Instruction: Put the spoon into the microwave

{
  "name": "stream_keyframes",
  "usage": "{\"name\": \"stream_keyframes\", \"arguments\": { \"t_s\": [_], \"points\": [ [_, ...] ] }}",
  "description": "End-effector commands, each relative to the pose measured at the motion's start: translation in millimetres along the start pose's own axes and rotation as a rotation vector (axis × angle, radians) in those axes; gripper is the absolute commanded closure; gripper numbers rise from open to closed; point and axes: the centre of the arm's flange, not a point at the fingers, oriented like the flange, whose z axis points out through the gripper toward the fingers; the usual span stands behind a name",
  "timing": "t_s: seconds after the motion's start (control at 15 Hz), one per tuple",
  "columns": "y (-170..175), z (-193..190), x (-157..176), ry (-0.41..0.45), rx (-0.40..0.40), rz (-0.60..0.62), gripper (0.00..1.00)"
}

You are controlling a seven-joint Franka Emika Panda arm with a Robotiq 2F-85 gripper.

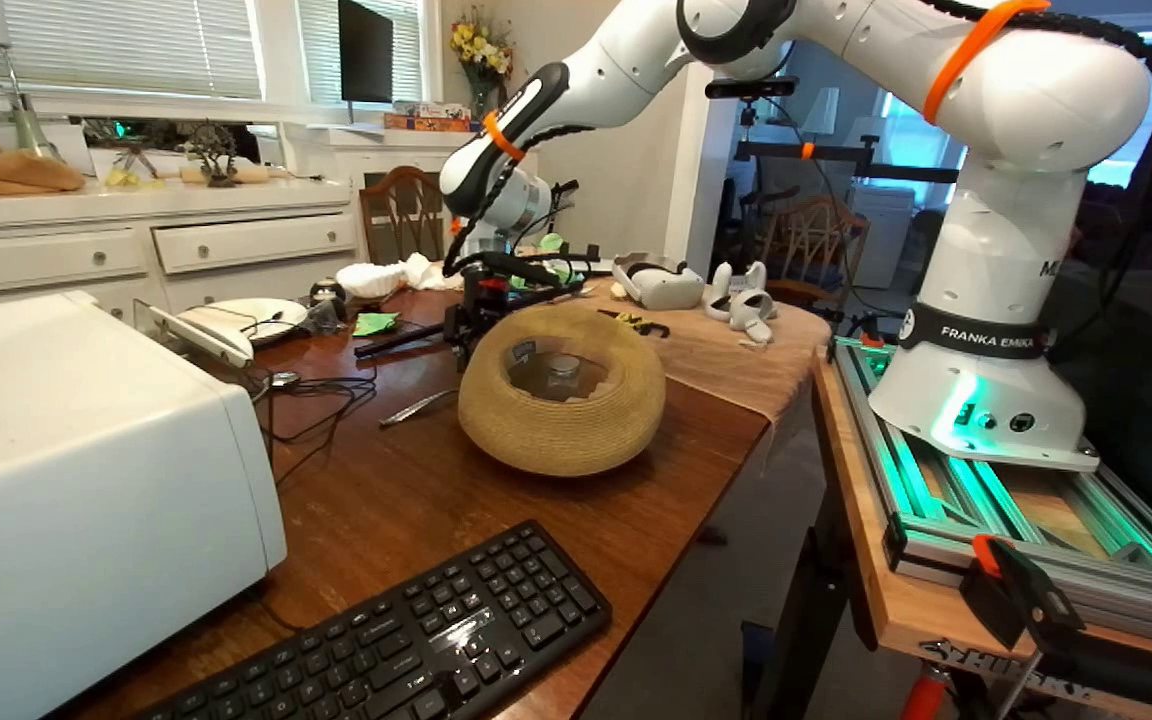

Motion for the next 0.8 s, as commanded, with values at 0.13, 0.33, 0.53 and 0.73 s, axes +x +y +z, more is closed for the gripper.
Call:
{"name": "stream_keyframes", "arguments": {
  "t_s": [0.13, 0.33, 0.53, 0.73],
  "points": [
    [-4.0, 9.0, 5.1, 0.028, 0.01, -0.057, 0.55],
    [-3.6, 8.9, 5.7, 0.031, 0.011, -0.078, 0.77],
    [-2.4, 9.6, 5.8, 0.029, 0.016, -0.09, 0.99],
    [-3.0, 9.5, 6.2, 0.014, 0.033, -0.093, 0.97]
  ]
}}
